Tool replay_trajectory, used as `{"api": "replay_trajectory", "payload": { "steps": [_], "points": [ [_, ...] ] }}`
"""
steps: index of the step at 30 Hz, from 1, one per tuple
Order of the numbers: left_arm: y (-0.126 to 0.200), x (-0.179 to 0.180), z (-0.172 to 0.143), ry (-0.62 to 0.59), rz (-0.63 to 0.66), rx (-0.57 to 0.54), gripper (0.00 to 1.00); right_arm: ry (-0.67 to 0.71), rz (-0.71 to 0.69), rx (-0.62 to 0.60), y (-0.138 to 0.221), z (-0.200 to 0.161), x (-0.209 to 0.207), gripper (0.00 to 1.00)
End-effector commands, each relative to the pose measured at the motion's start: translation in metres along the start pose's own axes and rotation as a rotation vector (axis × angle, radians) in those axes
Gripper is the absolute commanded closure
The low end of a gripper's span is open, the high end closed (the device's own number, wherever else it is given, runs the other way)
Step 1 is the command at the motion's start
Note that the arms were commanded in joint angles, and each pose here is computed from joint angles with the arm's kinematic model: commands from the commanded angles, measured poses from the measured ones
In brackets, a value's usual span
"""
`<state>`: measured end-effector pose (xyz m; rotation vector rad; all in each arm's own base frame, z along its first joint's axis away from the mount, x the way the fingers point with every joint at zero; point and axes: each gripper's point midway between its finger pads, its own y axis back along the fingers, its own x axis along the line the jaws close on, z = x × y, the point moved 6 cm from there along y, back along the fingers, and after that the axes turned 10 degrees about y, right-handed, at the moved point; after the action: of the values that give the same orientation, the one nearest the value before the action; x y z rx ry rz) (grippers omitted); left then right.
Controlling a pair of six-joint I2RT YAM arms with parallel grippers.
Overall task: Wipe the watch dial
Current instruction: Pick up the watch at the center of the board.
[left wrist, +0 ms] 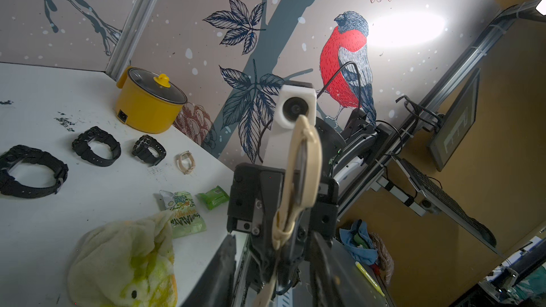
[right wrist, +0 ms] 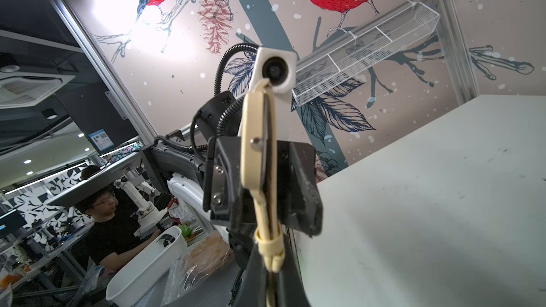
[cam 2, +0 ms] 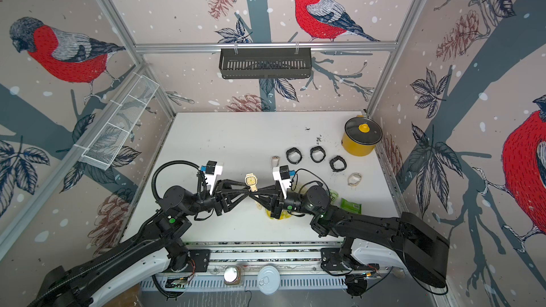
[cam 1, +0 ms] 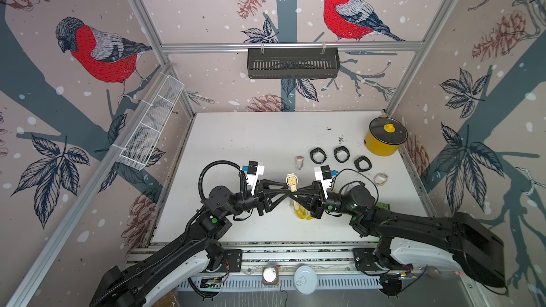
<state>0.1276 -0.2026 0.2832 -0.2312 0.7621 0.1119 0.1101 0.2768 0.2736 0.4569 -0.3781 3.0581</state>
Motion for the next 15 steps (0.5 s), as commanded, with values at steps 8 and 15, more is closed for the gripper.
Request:
{"api": "replay_trajectory", "payload": {
  "steps": [8,15],
  "points": [
    [0.004,-0.011,0.013,-0.056,-0.054,-0.115,0.48,-0.057,-0.018,-0.103,0.001,0.019,0.002,0.99],
    [0.000,-0.011,0.016,-0.095,-0.069,-0.133,0.45,-0.127,-0.059,-0.095,-0.003,0.017,-0.005,0.99]
  ]
}}
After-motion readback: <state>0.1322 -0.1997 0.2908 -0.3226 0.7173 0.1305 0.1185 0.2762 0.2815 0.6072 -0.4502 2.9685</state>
